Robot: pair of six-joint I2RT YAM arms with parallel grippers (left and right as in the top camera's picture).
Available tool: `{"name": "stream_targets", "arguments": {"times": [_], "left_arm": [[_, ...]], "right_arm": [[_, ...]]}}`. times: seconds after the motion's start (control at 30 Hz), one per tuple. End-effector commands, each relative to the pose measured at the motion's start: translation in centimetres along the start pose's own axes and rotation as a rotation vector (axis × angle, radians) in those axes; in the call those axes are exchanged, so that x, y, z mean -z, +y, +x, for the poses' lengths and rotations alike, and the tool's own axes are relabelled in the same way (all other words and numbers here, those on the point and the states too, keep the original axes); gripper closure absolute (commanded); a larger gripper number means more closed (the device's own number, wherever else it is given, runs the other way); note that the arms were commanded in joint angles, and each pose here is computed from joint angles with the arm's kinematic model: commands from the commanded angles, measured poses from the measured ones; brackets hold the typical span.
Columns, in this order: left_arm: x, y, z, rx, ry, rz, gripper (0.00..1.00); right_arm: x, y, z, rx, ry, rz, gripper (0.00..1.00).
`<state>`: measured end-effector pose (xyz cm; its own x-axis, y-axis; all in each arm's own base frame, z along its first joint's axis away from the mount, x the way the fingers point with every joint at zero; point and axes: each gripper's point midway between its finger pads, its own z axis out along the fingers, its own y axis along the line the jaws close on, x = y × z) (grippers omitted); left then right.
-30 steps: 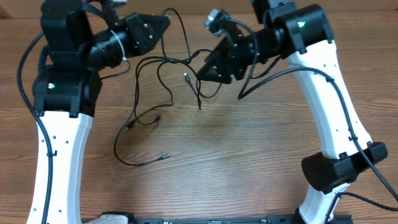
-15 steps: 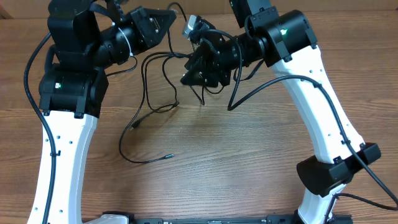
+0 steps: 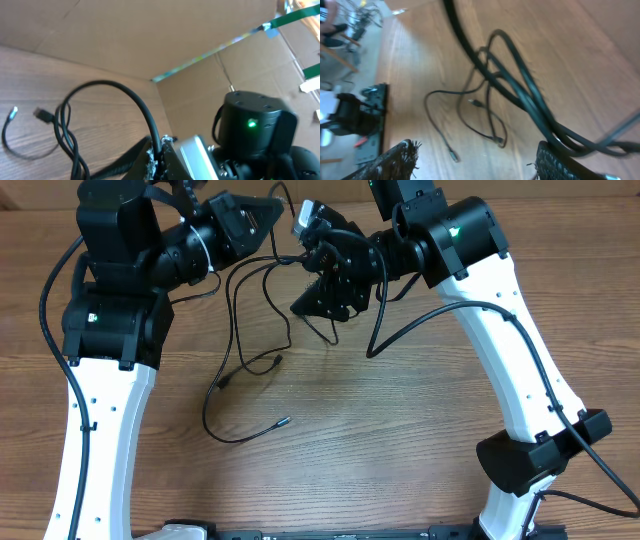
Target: Untangle cables
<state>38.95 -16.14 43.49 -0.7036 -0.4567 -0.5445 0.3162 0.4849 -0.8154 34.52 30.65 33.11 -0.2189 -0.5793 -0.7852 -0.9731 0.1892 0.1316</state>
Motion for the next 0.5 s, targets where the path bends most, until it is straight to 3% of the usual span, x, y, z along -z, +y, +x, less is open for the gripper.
{"name": "stream_targets", "arguments": {"times": [0.0, 0.2, 0.47], "left_arm": [[0.4, -0.2, 0.3, -0.046, 0.017, -0.007, 0.96], [1.0, 1.8, 0.7, -0.017, 0.037, -0.077, 0.96], [1.7, 1.0, 0.1, -0.021, 0.037, -0.037, 0.96]], "right_arm": [[-0.3, -2.0, 0.5, 0.023, 0.026, 0.071, 0.25], [0.1, -3.4, -0.2, 0.065, -0.001, 0.125, 0.23], [0.1, -3.5, -0.4, 0.097, -0.008, 0.13, 0.22]]}}
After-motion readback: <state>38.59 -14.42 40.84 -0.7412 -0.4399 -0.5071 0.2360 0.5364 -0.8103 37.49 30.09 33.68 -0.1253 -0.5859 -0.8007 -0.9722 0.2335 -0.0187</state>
